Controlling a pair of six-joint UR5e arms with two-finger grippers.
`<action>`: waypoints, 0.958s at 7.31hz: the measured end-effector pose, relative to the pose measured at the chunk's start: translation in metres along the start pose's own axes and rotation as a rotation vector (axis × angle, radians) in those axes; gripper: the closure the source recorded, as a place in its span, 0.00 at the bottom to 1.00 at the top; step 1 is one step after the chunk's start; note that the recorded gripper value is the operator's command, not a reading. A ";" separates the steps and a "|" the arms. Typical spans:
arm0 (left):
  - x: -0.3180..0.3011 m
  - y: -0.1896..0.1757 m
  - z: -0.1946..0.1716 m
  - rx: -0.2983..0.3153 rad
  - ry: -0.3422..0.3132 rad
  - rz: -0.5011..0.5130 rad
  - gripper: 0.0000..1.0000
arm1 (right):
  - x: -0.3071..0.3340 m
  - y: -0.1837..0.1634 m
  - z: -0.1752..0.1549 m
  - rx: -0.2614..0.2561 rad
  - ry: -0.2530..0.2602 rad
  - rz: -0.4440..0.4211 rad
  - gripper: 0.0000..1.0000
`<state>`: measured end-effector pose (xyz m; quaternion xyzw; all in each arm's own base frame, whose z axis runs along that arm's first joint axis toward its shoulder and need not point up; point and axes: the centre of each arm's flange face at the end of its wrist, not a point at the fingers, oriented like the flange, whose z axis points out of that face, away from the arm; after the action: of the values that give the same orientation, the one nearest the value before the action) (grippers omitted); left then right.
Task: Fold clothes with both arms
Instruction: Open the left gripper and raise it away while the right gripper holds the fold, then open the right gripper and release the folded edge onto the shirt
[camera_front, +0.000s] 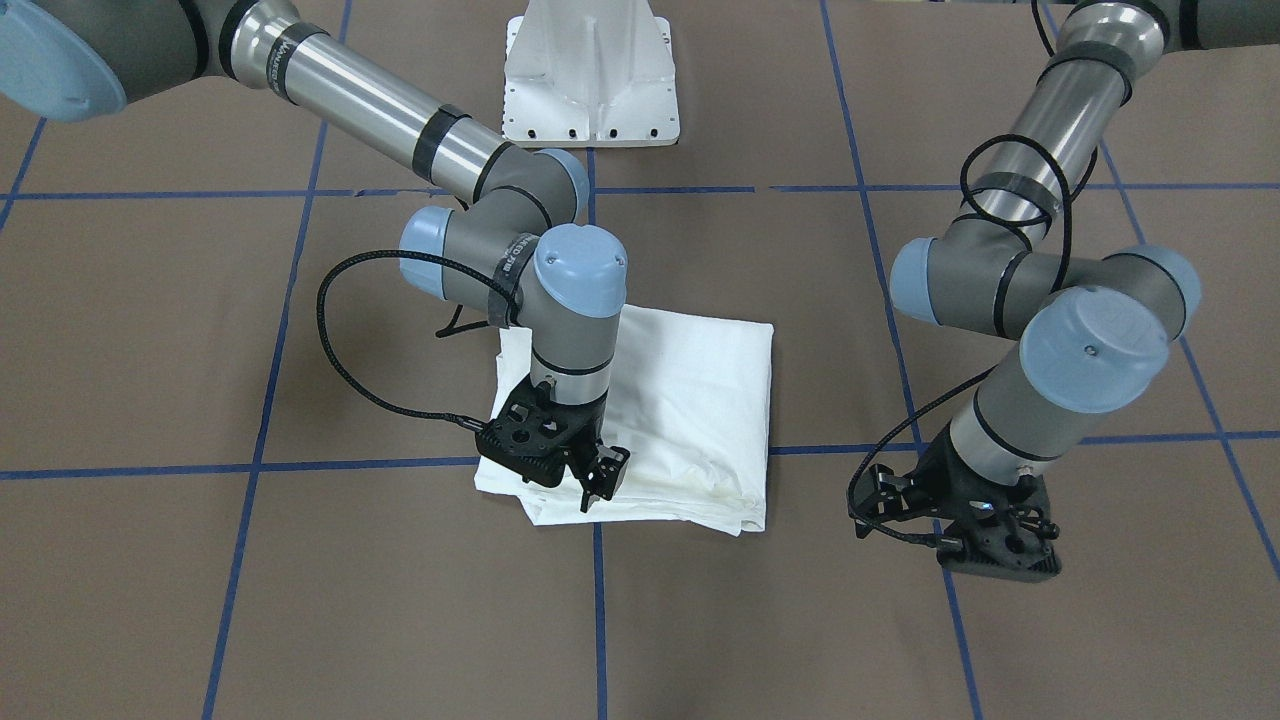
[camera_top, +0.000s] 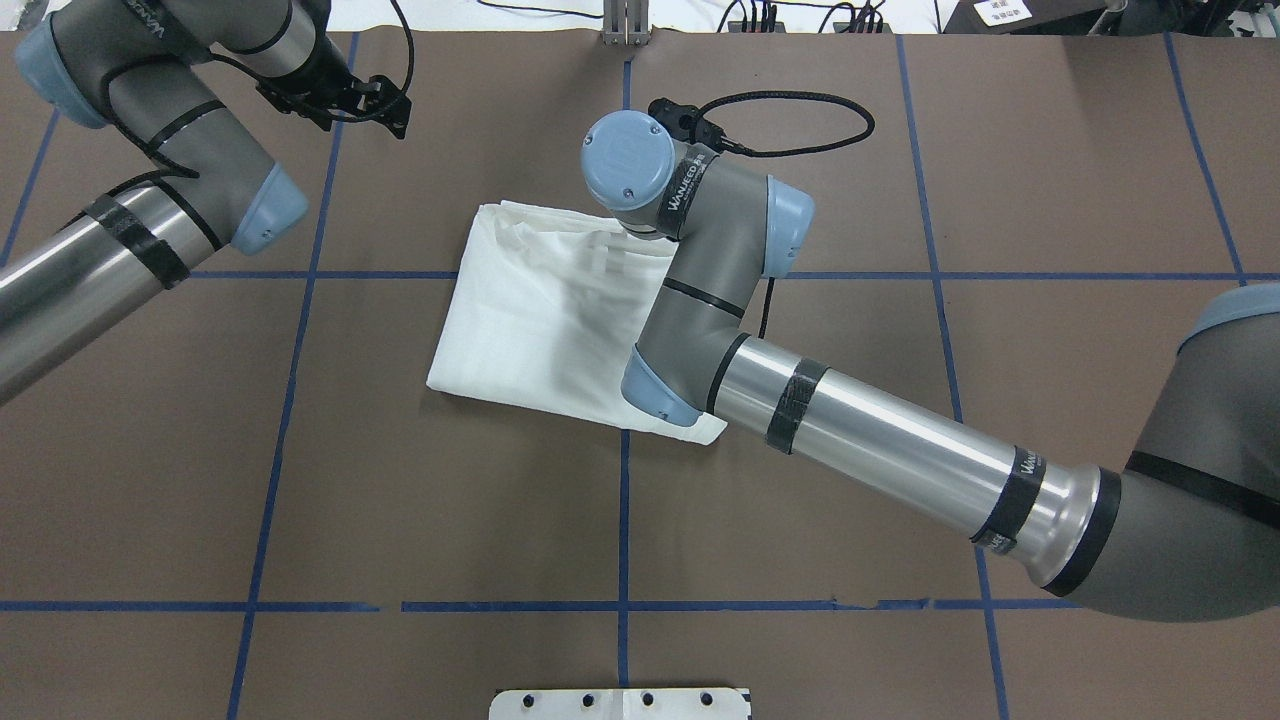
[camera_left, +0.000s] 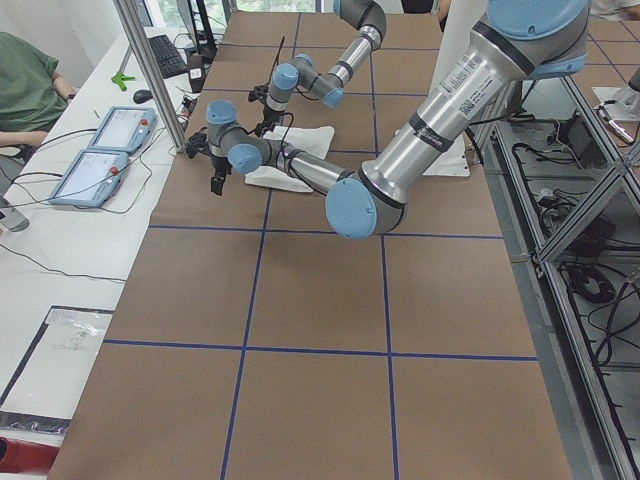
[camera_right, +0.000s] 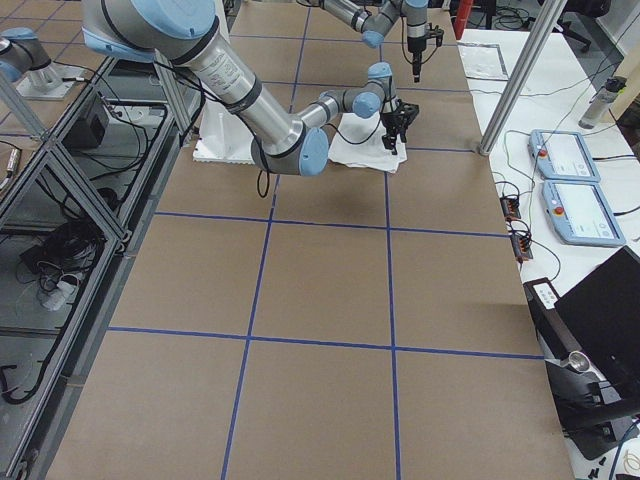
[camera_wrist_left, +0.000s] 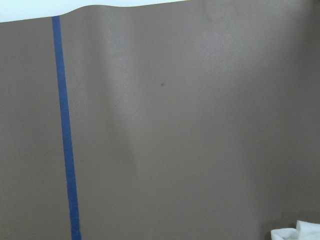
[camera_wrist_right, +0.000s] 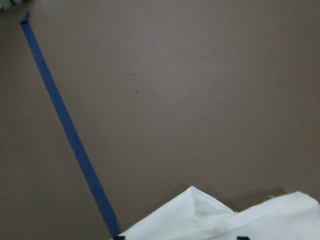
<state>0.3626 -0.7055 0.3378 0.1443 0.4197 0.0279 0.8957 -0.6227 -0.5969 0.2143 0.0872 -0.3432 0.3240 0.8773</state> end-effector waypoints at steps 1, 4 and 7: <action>0.000 0.000 0.000 0.000 -0.001 -0.003 0.00 | 0.001 0.001 0.001 0.000 0.003 -0.001 0.61; 0.001 0.001 0.002 -0.002 -0.002 -0.008 0.00 | 0.009 0.006 0.008 -0.008 0.015 -0.009 1.00; 0.003 0.002 0.003 -0.003 -0.002 -0.009 0.00 | 0.011 0.006 -0.005 -0.005 0.043 -0.033 1.00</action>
<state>0.3667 -0.7034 0.3381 0.1411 0.4193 0.0242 0.8965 -0.6172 -0.5846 0.2174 0.0835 -0.3237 0.3106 0.8898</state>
